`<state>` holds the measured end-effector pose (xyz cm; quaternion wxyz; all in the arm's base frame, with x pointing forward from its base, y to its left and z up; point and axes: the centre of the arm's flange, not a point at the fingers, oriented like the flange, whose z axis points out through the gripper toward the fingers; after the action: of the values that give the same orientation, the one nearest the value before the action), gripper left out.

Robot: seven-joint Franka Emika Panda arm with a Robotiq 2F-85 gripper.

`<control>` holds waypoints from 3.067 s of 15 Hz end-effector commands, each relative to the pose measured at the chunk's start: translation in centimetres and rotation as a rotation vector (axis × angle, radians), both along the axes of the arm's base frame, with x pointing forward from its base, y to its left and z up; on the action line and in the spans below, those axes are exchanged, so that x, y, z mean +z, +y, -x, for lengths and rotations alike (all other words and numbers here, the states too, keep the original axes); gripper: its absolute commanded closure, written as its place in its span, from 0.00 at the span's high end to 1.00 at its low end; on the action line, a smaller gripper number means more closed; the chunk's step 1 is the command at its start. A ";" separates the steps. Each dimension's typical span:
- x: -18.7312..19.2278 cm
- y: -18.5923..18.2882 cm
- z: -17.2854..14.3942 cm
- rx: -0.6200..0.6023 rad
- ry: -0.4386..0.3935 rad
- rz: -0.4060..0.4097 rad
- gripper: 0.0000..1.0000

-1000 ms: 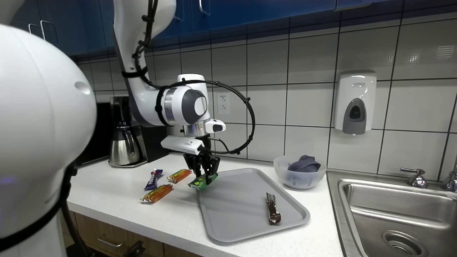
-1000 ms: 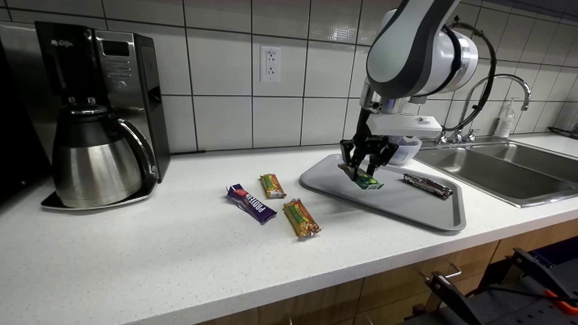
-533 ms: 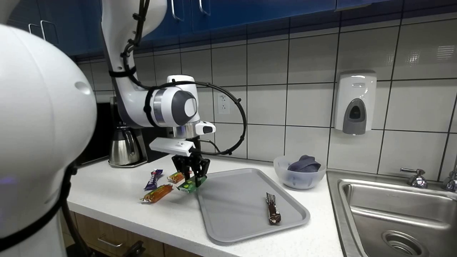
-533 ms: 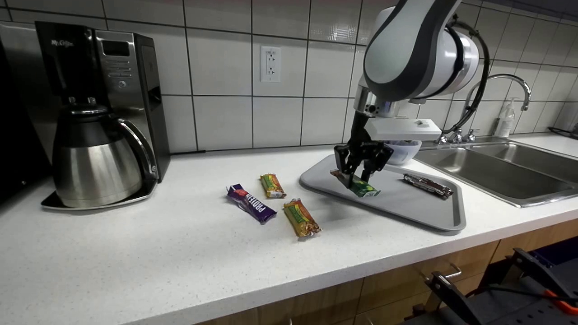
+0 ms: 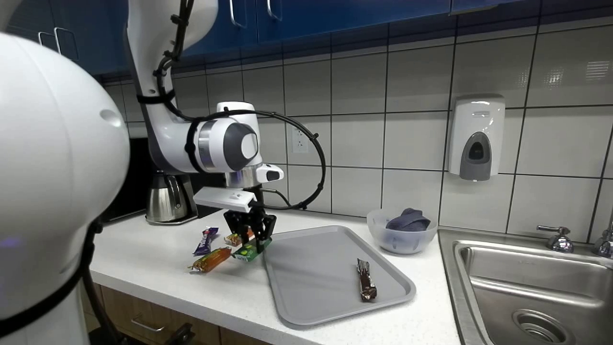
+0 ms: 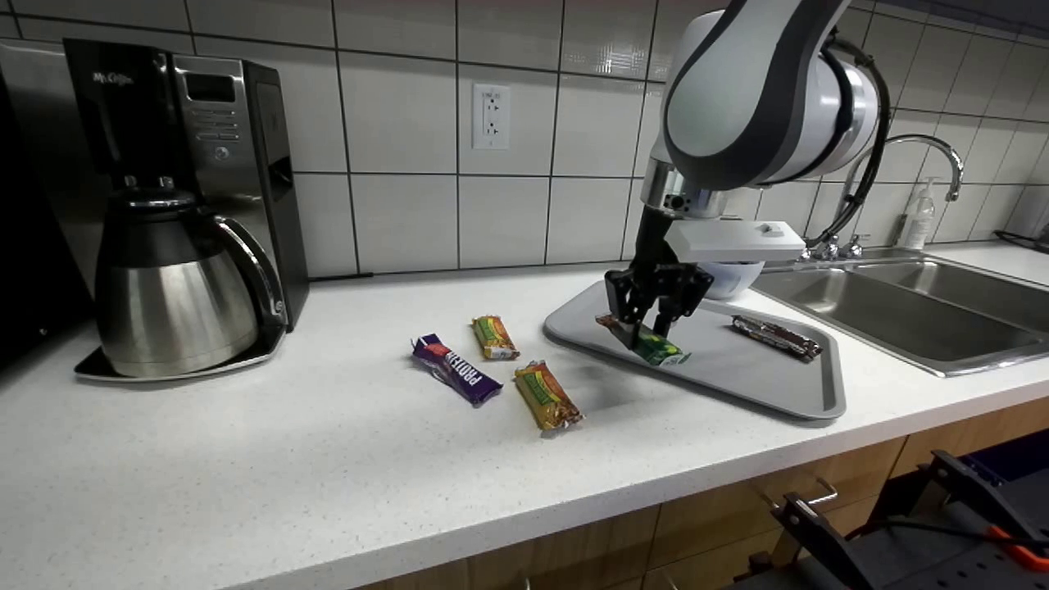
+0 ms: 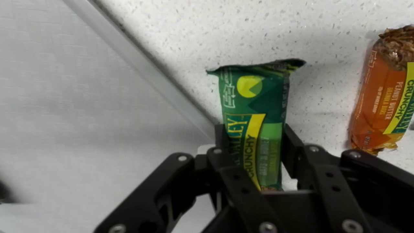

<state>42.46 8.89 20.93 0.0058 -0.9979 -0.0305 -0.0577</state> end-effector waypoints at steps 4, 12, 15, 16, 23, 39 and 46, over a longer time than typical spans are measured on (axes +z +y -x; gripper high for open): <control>0.6 0.3 2.5 0.050 -0.060 0.010 0.17; -0.2 1.5 3.6 0.118 -0.061 0.021 0.17; -0.5 2.2 4.0 0.134 -0.056 0.025 0.17; -0.6 2.5 4.0 0.137 -0.052 0.026 0.17; -1.7 3.6 4.2 0.132 -0.045 0.047 0.17; -4.0 3.5 4.5 0.129 -0.007 0.066 0.17; -4.8 3.5 4.5 0.133 0.003 0.067 0.17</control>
<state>37.74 11.92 16.56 -0.0237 -0.9934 -0.1024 -0.0469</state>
